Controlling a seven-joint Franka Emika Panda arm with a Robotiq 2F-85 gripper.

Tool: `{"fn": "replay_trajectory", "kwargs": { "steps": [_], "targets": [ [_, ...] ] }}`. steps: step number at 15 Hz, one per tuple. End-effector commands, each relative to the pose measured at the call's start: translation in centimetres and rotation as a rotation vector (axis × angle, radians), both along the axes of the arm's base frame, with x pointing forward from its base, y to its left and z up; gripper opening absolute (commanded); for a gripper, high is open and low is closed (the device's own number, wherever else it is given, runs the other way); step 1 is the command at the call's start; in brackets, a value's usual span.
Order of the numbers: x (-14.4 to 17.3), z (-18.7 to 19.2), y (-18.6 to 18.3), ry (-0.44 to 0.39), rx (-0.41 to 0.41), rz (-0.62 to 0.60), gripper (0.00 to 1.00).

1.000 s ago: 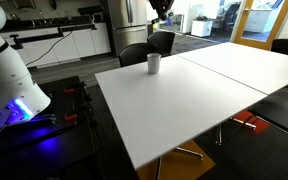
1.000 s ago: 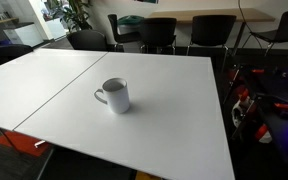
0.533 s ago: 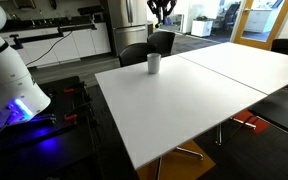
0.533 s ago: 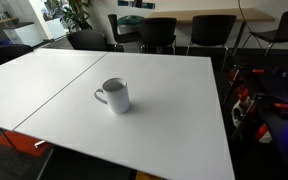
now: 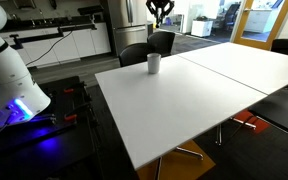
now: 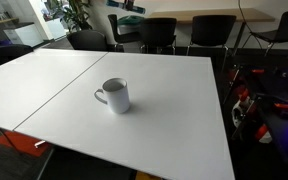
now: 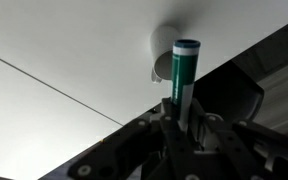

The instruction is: Put the green marker in the white mug

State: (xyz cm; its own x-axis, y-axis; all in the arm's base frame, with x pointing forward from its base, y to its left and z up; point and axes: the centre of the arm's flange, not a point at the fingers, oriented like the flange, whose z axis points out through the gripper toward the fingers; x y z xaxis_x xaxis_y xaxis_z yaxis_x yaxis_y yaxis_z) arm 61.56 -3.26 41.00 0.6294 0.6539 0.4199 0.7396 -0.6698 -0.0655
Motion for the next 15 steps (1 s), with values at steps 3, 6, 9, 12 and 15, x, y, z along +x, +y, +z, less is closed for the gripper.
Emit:
{"fn": "replay_trajectory", "kwargs": {
  "steps": [3,6,9,12,15],
  "targets": [
    [0.0,0.0,-0.1,0.0,0.0,-0.002,0.05],
    [0.9,-1.5,-0.3,-0.087,0.031,0.064,0.05],
    [1.7,-3.5,0.2,-0.17,0.084,0.185,0.05],
    [2.2,-5.3,0.8,-0.254,0.145,0.321,0.05],
    [2.6,-6.5,1.5,-0.339,0.225,0.428,0.05]
  ]
}}
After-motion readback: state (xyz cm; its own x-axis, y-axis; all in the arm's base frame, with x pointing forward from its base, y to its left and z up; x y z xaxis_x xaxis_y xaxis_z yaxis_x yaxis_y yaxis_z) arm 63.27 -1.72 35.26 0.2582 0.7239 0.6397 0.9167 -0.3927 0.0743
